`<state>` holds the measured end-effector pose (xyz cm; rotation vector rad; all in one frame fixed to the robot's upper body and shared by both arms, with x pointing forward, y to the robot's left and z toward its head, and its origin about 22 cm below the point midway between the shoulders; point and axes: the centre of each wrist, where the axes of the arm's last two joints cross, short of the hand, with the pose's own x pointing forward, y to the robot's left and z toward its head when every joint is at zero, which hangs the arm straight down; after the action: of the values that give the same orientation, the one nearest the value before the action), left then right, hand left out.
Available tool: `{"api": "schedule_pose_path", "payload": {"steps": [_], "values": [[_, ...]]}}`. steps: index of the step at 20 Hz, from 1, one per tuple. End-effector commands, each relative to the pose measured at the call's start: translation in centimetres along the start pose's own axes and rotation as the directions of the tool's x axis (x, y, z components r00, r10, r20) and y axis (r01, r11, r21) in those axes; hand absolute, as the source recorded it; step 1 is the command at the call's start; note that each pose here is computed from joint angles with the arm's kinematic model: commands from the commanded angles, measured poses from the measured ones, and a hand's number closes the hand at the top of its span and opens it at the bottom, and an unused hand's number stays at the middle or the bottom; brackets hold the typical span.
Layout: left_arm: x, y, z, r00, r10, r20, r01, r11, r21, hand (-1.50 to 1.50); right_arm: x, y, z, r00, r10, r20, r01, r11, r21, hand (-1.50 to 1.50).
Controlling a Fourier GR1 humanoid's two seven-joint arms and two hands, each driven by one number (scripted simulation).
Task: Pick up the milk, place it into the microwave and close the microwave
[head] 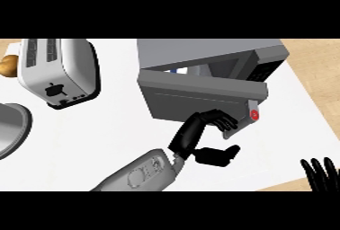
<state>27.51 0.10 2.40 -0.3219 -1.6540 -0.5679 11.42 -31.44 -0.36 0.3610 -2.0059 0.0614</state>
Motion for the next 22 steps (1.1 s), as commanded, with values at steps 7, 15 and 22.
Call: {"api": "schedule_pose_path", "payload": {"steps": [7,15,22], "values": [[1.7,3.0,-3.9,0.993,0.087,0.075,-0.100,0.977,0.190,1.50,1.8,0.9,-0.8,0.997,-0.074,-0.003,0.074,0.991,0.111,-1.50],[2.8,4.9,-6.3,0.988,0.118,0.095,-0.138,0.960,0.244,1.50,3.4,0.8,-1.4,0.996,-0.089,0.010,0.088,0.989,0.120,-1.50],[2.9,5.0,-6.7,0.985,0.127,0.117,-0.154,0.954,0.259,1.50,4.0,0.9,-2.0,0.992,-0.121,0.026,0.115,0.980,0.160,-1.50]]}}
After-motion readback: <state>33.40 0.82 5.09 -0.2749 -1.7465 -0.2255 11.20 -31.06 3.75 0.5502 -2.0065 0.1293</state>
